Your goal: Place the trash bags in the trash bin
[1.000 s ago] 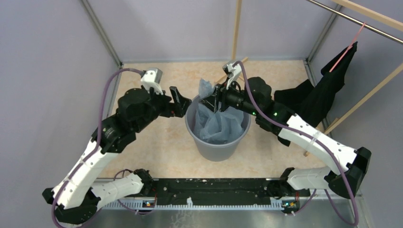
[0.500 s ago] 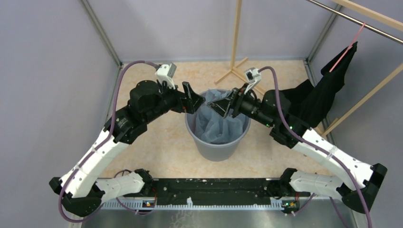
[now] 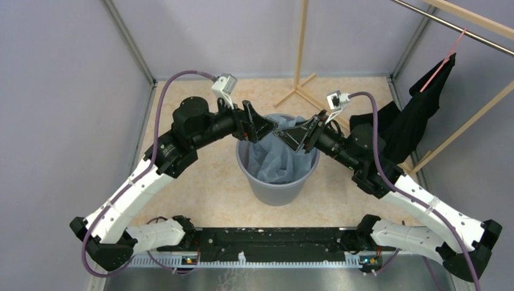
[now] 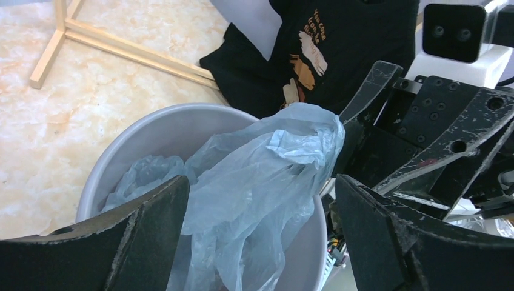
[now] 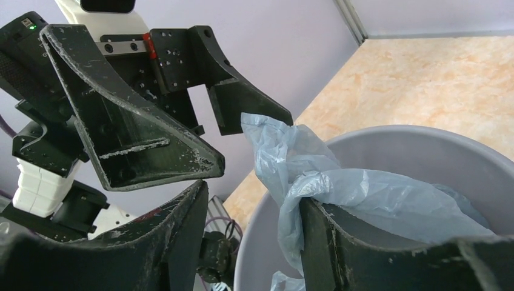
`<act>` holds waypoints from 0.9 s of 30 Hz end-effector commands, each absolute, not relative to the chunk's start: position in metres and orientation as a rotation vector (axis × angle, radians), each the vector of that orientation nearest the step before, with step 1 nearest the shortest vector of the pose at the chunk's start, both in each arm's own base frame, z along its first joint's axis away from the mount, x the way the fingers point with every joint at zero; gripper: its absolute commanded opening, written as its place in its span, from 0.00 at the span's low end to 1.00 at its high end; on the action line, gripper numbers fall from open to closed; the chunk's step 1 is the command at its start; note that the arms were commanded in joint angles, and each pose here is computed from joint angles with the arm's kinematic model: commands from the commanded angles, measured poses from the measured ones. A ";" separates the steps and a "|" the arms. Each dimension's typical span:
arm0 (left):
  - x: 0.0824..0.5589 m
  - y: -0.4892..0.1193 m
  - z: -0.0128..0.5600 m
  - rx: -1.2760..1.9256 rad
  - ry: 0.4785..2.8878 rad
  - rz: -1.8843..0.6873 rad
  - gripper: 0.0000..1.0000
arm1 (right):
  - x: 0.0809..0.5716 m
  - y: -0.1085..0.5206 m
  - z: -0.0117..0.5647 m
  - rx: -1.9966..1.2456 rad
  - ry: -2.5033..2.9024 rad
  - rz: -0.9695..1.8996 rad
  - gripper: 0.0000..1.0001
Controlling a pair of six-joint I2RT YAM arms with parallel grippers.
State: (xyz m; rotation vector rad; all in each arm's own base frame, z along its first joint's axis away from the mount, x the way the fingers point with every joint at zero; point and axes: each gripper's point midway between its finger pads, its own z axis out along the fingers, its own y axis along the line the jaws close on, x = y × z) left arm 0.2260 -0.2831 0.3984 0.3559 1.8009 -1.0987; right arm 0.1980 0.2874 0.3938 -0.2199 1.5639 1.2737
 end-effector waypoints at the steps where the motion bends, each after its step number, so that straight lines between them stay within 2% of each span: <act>1: 0.214 -0.292 0.414 0.382 1.731 -1.214 0.93 | 0.194 0.287 0.410 -0.221 1.498 1.321 0.53; 4: 0.218 -0.297 0.408 0.371 1.741 -1.221 0.78 | 0.190 0.288 0.409 -0.237 1.500 1.342 0.52; 12: 0.231 -0.282 0.416 0.339 1.669 -1.101 0.12 | 0.188 0.271 0.400 -0.193 1.520 1.291 0.50; 14: 0.232 -0.272 0.417 0.327 1.650 -1.049 0.03 | 0.187 0.268 0.399 -0.189 1.524 1.280 0.50; 15: 0.233 -0.265 0.417 0.315 1.645 -1.018 0.00 | 0.188 0.266 0.398 -0.187 1.527 1.272 0.50; 17: 0.233 -0.250 0.419 0.283 1.631 -0.960 0.00 | 0.189 0.264 0.397 -0.184 1.530 1.257 0.48; 19: 0.233 -0.238 0.416 0.255 1.640 -0.907 0.00 | 0.189 0.264 0.399 -0.186 1.519 1.254 0.38; 21: 0.233 -0.230 0.413 0.251 1.663 -0.862 0.21 | 0.189 0.268 0.403 -0.199 1.501 1.268 0.23; 22: 0.232 -0.228 0.409 0.263 1.688 -0.842 0.26 | 0.190 0.271 0.405 -0.209 1.489 1.279 0.16; 24: 0.228 -0.224 0.400 0.295 1.740 -0.807 0.23 | 0.190 0.280 0.408 -0.236 1.469 1.307 0.02; 26: 0.226 -0.219 0.392 0.307 1.771 -0.777 0.12 | 0.192 0.288 0.407 -0.262 1.469 1.314 0.00; 27: 0.226 -0.217 0.390 0.300 1.777 -0.766 0.09 | 0.195 0.290 0.405 -0.272 1.484 1.296 0.03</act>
